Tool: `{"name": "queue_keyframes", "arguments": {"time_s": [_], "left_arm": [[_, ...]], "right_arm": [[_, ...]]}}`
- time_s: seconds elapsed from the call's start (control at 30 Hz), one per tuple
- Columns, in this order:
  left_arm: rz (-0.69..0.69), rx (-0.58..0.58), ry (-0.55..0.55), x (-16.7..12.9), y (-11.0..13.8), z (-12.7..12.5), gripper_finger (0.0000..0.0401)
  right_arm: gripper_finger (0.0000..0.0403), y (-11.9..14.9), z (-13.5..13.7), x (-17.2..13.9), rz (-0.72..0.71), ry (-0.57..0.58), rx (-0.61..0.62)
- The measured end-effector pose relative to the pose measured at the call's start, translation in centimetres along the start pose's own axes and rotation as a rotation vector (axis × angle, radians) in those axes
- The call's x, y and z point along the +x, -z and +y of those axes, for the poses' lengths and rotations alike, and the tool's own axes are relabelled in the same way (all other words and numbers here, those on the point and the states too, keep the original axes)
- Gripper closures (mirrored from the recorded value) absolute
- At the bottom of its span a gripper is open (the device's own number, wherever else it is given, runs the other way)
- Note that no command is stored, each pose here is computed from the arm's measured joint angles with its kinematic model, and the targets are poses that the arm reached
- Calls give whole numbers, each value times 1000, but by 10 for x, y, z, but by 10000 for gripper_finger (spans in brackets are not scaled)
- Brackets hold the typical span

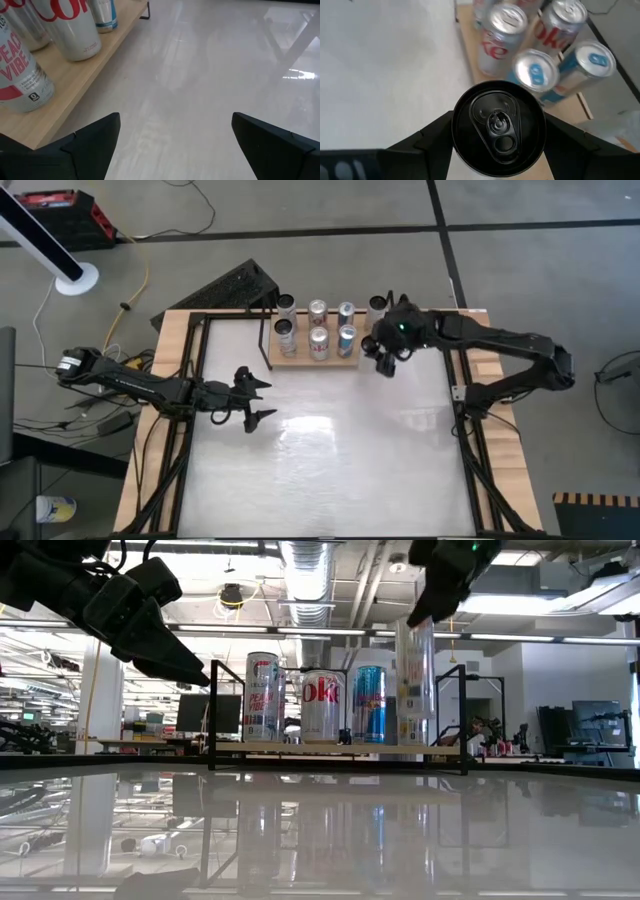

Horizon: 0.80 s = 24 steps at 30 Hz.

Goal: Place canned beverage on shelf
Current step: Put the white-yellow soda can on the shelf aligned with the other white-yellow soda can

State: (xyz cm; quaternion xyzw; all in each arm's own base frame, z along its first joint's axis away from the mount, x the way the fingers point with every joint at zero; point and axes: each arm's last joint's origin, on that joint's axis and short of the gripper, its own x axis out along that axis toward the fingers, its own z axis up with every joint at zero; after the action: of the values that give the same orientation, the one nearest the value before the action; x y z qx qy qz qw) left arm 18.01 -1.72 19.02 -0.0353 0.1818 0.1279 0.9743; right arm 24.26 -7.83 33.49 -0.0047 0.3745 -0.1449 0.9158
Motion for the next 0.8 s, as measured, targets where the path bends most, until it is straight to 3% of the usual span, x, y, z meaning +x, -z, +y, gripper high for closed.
{"name": "queue_keyframes", "arguments": {"time_s": [0.4,0.8], "left_arm": [[8,4,-1,0,1,0,33],[7,-3,-1,0,1,0,33]], "right_arm": [[127,8,-42,10,29,14,18],[120,32,-65,24,66,51,65]]}}
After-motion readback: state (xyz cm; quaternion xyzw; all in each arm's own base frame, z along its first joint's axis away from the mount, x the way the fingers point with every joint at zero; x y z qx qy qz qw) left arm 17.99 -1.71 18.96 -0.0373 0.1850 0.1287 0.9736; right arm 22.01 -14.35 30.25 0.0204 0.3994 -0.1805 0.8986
